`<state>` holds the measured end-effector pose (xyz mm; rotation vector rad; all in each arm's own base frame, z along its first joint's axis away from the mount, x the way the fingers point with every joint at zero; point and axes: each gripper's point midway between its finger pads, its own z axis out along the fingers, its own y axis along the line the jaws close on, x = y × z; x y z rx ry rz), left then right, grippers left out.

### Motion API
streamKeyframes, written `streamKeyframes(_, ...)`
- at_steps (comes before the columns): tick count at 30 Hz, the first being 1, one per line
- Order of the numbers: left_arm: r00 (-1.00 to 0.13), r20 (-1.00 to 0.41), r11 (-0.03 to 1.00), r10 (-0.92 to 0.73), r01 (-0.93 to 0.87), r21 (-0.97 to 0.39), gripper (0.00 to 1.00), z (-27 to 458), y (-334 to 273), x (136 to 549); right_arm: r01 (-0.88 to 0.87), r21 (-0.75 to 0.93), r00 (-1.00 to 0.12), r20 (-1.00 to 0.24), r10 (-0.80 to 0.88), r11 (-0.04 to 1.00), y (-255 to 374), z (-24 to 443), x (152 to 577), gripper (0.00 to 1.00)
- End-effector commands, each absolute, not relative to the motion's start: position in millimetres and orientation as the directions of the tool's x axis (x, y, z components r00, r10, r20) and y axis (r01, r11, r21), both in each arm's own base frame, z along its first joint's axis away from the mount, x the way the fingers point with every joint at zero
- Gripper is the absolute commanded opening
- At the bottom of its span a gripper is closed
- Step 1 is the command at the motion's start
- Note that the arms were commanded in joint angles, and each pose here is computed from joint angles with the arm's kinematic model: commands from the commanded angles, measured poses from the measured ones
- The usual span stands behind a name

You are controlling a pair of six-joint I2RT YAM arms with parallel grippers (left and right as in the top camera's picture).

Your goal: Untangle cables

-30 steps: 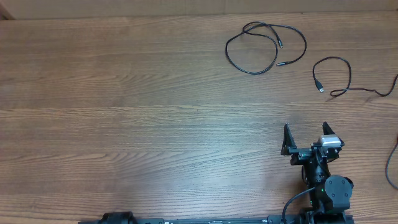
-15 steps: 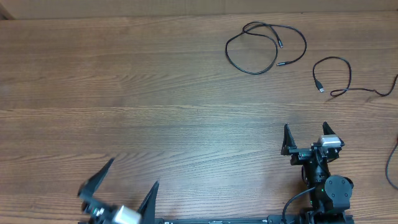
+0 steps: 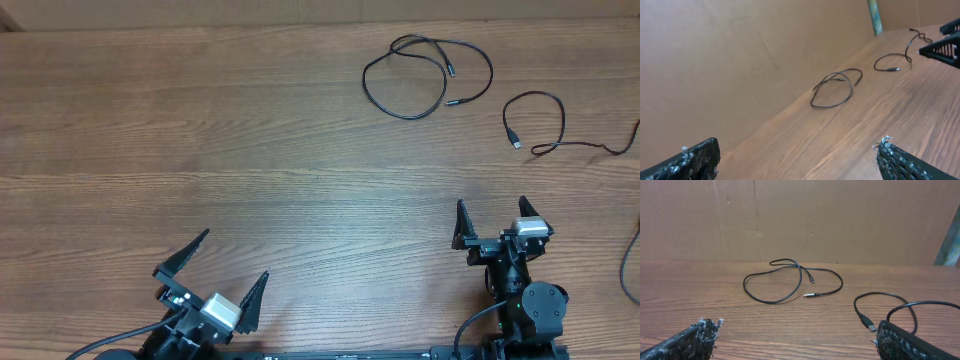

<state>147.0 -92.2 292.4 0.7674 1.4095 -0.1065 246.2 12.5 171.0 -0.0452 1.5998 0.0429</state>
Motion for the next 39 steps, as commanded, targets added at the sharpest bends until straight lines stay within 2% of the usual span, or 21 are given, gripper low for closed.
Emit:
streamKeyframes(1, 0.263, -0.845, 0.707, 0.465, 0.465, 0.533, 1.00, 287, -91, 152, -0.059, -0.013, -0.022, -1.000, -0.014, 0.998, 13, 170, 246, 1.00)
streamKeyframes(6, 0.291, -0.798, 0.661, 0.527, 0.450, 0.601, 0.99, 269, -91, 165, -0.059, -0.013, -0.022, -1.000, -0.014, 0.998, 13, 170, 246, 1.00)
streamKeyframes(14, 0.254, -0.810, 0.659, 0.529, 0.479, 0.581, 1.00, 230, -91, 186, -0.059, -0.013, -0.022, -1.000, -0.014, 0.998, 13, 170, 246, 1.00)
streamKeyframes(25, 0.326, -0.780, 0.654, 0.534, 0.426, 0.625, 1.00, 222, -90, 201, -0.058, -0.013, -0.022, -1.000, -0.014, 0.998, 13, 170, 246, 1.00)
streamKeyframes(35, 0.300, -0.781, 0.668, 0.547, 0.405, 0.624, 1.00, 191, -84, 217, -0.059, -0.013, -0.022, -1.000, -0.014, 0.998, 13, 170, 246, 1.00)
streamKeyframes(39, 0.212, -0.826, 0.740, 0.522, 0.370, 0.562, 1.00, 179, -71, 227, -0.059, -0.013, -0.022, -1.000, -0.014, 0.998, 13, 170, 246, 1.00)
